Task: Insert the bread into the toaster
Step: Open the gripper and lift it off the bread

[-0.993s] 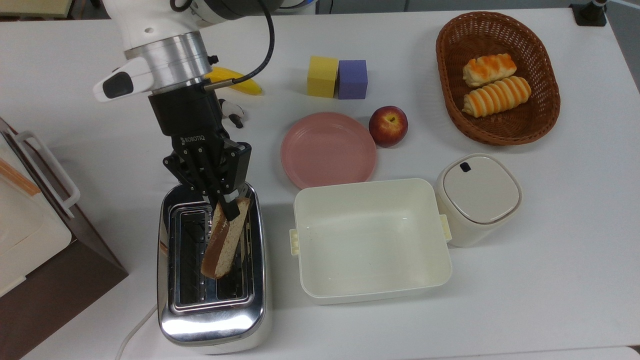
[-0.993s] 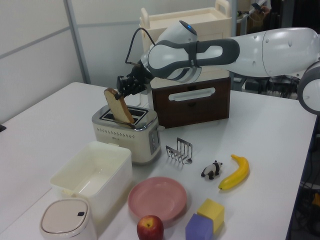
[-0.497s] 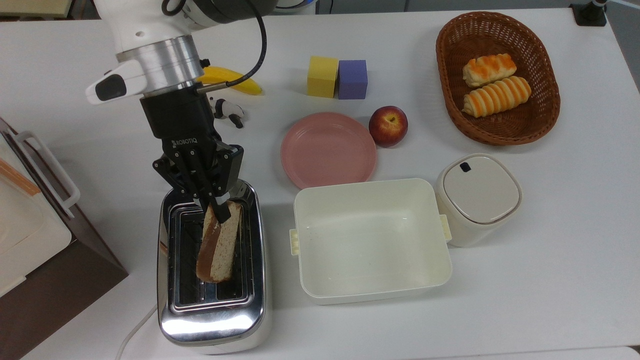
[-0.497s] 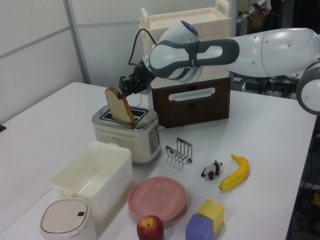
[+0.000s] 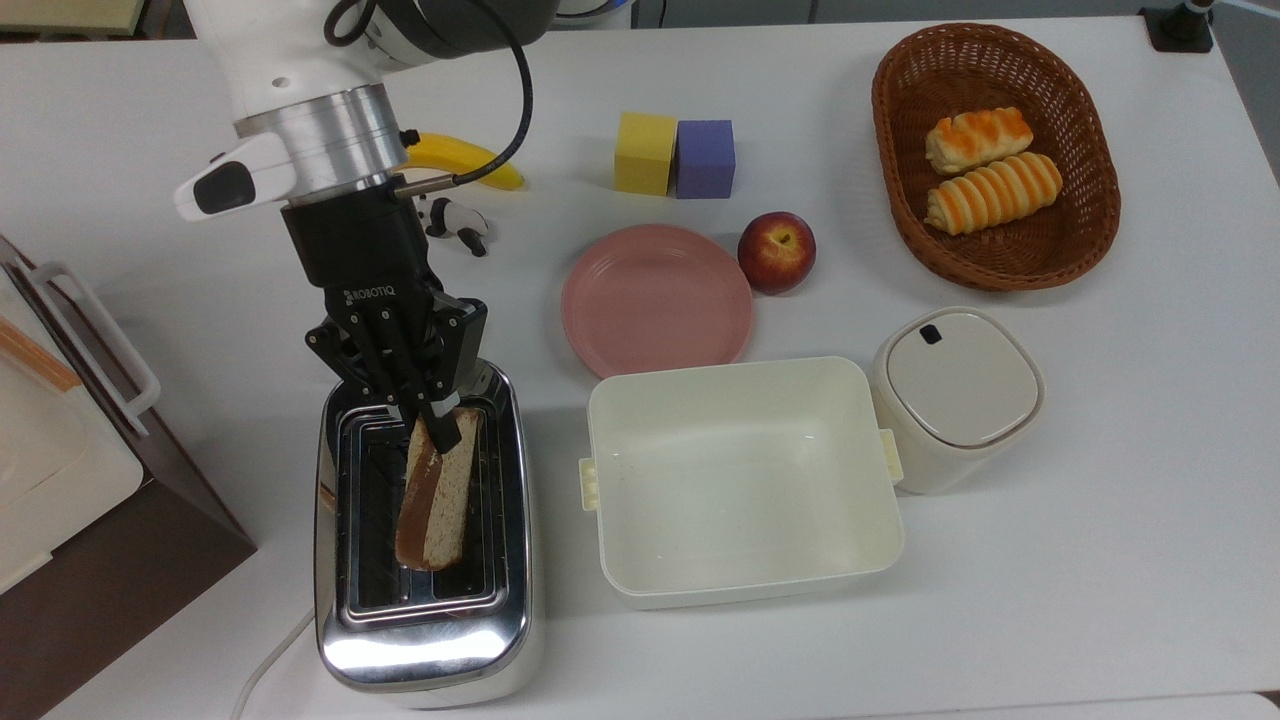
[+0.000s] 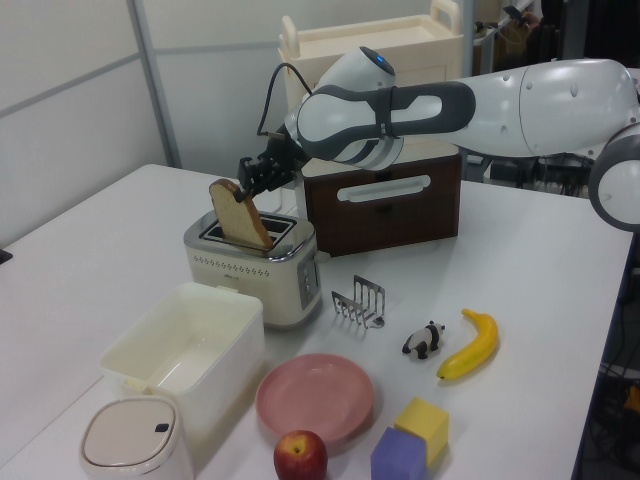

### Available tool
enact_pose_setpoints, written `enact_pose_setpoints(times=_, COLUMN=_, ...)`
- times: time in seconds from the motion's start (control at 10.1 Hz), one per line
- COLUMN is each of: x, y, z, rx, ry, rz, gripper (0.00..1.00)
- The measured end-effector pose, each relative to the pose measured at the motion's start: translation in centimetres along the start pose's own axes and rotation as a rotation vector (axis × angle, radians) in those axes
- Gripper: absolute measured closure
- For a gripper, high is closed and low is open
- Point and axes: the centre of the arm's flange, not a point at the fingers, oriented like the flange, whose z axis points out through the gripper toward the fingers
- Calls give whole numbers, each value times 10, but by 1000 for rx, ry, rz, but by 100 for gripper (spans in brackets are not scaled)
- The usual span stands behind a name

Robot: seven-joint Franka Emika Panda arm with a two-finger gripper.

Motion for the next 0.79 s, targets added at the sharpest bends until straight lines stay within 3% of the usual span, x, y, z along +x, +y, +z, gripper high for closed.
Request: enact_pose_setpoints(times=0.79, x=4, y=2, z=1, rx=-6, ry=57, rz=-26, gripper=86)
